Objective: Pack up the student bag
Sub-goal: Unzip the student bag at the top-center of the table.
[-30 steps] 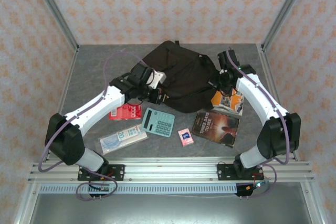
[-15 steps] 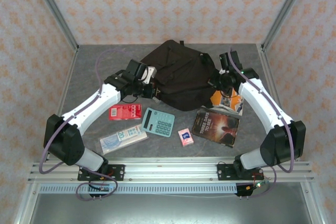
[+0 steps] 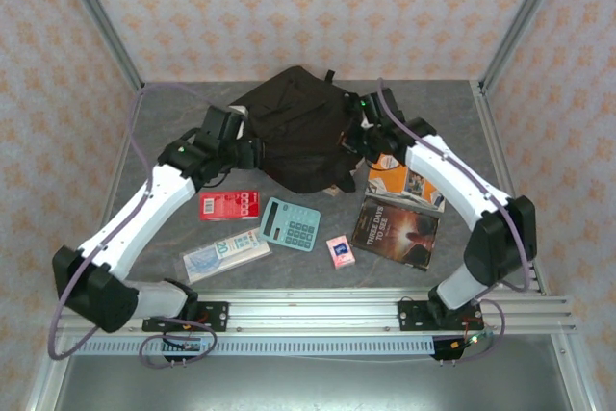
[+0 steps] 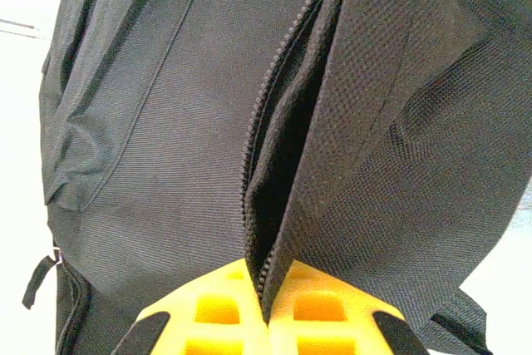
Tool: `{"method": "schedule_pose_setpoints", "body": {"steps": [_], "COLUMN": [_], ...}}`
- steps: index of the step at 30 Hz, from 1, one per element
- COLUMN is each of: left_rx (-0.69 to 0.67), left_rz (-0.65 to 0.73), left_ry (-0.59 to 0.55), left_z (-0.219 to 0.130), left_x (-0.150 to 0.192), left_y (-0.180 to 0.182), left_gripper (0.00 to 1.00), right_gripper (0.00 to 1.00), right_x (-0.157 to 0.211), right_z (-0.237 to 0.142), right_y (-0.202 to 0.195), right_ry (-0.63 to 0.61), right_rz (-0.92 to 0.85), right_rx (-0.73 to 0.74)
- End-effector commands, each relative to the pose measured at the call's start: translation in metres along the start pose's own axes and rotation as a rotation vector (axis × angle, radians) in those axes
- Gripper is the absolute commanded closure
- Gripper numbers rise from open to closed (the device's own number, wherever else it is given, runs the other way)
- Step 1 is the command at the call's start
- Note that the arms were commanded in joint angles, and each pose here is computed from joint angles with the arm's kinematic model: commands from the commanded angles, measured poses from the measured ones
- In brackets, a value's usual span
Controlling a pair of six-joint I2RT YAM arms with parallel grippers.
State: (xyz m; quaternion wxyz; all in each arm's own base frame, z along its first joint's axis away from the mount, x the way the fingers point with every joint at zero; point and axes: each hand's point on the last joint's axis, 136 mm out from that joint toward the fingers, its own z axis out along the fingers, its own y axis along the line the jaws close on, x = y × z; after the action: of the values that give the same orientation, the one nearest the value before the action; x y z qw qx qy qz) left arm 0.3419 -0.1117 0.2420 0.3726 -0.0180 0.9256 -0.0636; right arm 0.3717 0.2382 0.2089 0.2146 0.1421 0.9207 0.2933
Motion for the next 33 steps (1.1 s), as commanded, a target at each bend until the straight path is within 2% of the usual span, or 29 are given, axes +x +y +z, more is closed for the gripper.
{"method": "schedule_pose_setpoints", "body": {"steps": [1, 5, 9, 12, 15, 19, 21, 27, 33], "left_rx": [-0.102, -0.044, 0.062, 0.117, 0.154, 0.175, 0.181, 0.239, 0.246], "left_rz": [-0.009, 0.022, 0.034, 0.036, 0.07, 0.157, 0.206, 0.283, 0.383], "left_ry": [-0.054, -0.035, 0.044, 0.086, 0.128, 0.16, 0.174, 0.206, 0.209], "left_z": [-0.016, -0.017, -0.003, 0.008, 0.016, 0.02, 0.021, 0.029, 0.041], "left_x": [-0.007, -0.005, 0.007, 0.015, 0.021, 0.027, 0.029, 0.033, 0.029], "left_y": [0.023, 0.014, -0.008, -0.019, -0.032, -0.052, -0.062, -0.084, -0.091], "left_gripper": [0.38, 0.34, 0.32, 0.26, 0.23, 0.22, 0.23, 0.24, 0.22], "right_gripper": [1.0, 1.0, 1.0, 1.0, 1.0, 0.96, 1.0, 1.0, 1.0], "right_x": [0.0, 0.016, 0.027, 0.037, 0.042, 0.044, 0.041, 0.034, 0.038], "right_z": [0.005, 0.024, 0.04, 0.048, 0.055, 0.053, 0.049, 0.042, 0.039], "right_y": [0.037, 0.042, 0.033, 0.033, 0.02, 0.012, 0.01, 0.02, 0.032], "right_ry": [-0.005, 0.037, 0.038, 0.05, 0.046, 0.033, 0.007, 0.006, 0.062], "right_rz": [-0.012, -0.021, -0.025, -0.036, -0.034, -0.053, -0.058, 0.001, -0.009], "right_rx": [-0.09, -0.12, -0.154, -0.227, -0.2, -0.192, -0.189, -0.3, -0.381]}}
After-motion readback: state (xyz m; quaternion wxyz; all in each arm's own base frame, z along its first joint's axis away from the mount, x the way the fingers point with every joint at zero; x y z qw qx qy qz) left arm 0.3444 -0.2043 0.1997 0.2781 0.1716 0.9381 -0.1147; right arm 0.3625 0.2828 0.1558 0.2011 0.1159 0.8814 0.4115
